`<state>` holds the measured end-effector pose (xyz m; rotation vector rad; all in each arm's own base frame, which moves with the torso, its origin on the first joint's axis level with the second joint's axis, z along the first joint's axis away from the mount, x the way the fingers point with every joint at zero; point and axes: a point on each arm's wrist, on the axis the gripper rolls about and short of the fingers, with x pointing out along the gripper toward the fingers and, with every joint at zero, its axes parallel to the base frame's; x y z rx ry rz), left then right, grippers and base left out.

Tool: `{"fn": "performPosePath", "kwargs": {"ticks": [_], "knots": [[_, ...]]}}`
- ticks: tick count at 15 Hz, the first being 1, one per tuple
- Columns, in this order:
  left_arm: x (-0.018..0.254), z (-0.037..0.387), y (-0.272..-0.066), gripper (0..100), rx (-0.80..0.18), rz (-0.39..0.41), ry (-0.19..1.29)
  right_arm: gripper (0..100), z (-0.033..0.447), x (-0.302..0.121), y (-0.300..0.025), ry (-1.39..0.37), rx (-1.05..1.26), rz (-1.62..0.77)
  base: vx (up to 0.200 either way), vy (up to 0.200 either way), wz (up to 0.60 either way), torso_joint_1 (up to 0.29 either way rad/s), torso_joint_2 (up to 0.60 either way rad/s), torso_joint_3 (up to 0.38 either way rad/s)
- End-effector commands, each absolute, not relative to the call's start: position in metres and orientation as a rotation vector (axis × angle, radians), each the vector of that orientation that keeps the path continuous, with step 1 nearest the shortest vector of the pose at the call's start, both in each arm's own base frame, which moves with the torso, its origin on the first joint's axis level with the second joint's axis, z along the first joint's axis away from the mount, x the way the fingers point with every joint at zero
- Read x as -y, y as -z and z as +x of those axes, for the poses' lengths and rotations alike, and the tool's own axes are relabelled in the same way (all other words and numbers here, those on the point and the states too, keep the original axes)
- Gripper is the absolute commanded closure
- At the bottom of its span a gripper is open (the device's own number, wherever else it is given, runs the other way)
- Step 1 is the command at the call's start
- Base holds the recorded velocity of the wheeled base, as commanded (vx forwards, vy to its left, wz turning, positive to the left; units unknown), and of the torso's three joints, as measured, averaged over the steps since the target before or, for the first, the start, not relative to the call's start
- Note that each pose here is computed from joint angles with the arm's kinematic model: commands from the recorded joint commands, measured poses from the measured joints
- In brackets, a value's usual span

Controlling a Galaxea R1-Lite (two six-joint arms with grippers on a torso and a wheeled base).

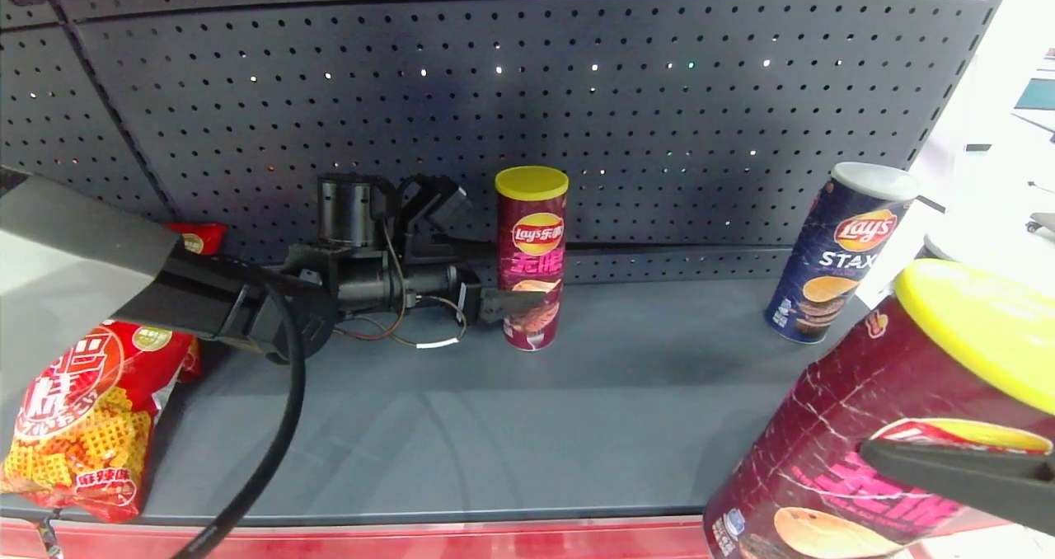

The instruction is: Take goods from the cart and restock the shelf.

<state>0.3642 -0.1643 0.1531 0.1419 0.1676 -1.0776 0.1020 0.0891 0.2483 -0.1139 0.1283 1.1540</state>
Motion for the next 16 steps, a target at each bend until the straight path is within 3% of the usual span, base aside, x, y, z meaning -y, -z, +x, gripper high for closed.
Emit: {"fn": "performPosePath", "kwargs": {"ticks": [1, 5, 6, 12, 16], "knots": [[0.175, 0.369, -0.152, 0, -0.159, 0.144, 1.093, 100, 0.102, -0.089, -0.247, -1.154, -0.133, -0.114, 0.0, 0.0, 0.0, 0.0, 0.0, 0.0], [0.179, 0.375, -0.144, 0, -0.155, 0.144, 1.093, 100, 0.102, -0.089, -0.246, -1.154, -0.137, -0.113, 0.0, 0.0, 0.0, 0.0, 0.0, 0.0], [0.179, 0.375, -0.144, 100, -0.156, 0.143, 1.091, 100, 0.102, -0.089, -0.246, -1.154, -0.137, -0.113, 0.0, 0.0, 0.0, 0.0, 0.0, 0.0], [0.176, 0.368, -0.158, 100, -0.131, 0.131, 1.089, 100, 0.105, -0.092, -0.241, -1.155, -0.165, -0.115, 0.0, 0.0, 0.0, 0.0, 0.0, 0.0], [0.16, 0.329, -0.157, 100, -0.196, 0.124, 1.105, 100, 0.108, -0.094, -0.239, -1.155, -0.178, -0.117, 0.0, 0.0, 0.0, 0.0, 0.0, 0.0]]}}
